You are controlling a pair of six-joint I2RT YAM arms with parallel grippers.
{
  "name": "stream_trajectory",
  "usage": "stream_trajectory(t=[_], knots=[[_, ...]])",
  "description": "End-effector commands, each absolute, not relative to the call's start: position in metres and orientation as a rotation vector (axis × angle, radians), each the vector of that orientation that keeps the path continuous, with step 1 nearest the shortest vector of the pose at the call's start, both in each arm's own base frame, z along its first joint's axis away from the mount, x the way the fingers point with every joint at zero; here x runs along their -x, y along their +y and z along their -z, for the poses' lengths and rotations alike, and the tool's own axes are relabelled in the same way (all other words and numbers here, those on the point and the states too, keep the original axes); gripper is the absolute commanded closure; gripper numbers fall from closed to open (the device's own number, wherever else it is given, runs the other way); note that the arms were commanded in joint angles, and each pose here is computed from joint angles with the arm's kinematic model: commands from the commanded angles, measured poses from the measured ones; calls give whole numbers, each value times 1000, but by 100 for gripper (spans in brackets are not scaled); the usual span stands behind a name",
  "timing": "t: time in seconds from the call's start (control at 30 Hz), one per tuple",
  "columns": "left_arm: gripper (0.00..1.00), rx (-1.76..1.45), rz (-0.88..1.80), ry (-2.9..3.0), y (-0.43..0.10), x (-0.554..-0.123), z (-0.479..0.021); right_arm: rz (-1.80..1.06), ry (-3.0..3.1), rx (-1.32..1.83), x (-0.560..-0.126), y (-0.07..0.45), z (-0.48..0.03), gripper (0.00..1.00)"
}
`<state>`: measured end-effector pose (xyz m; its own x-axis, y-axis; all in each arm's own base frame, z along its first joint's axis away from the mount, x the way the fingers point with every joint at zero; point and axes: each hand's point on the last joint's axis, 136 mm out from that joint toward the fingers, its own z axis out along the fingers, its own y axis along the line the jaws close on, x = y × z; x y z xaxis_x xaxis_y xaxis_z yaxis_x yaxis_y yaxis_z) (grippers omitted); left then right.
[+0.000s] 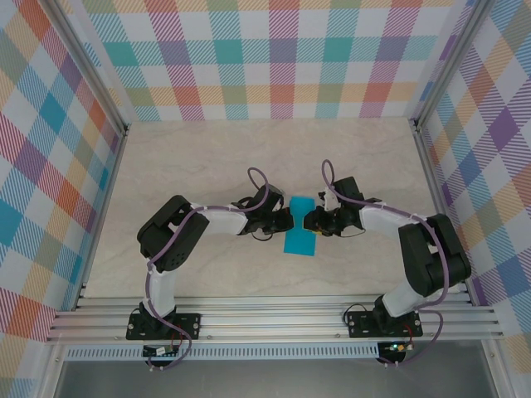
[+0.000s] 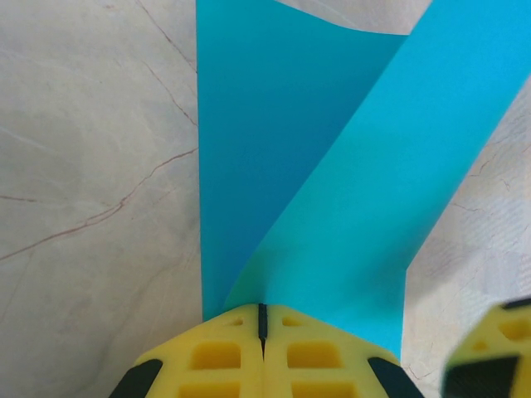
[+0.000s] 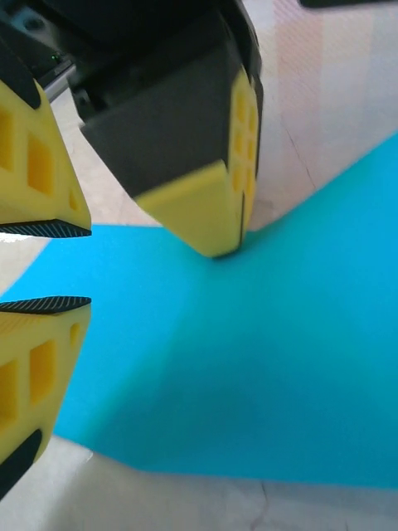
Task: Fold a paper plane with a square sheet of paper (pick it up from the middle)
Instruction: Fold the square sheet of paper in half at the center of the table.
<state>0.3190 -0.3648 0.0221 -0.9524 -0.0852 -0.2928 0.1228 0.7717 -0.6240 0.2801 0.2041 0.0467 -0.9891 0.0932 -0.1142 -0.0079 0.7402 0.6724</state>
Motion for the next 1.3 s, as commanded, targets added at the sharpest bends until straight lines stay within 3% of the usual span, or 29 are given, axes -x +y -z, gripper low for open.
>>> stream_trajectory(t=[0.0,0.23,0.57,1.03,1.27], knots=[[100,-22,810,2854,-342,-290,26,-1139,2793,-67,-282,205,-36,72],[100,-23,810,2858,-343,-289,28,-1072,2890,-137,-273,195,-3,72],[100,-27,801,2862,-341,-289,29,-1138,2749,-49,-300,202,-57,71],[100,-27,800,2868,-341,-288,30,-1073,2849,-138,-306,190,-6,72],[100,-31,787,2870,-339,-287,30,-1083,2770,-78,-321,194,-46,71]])
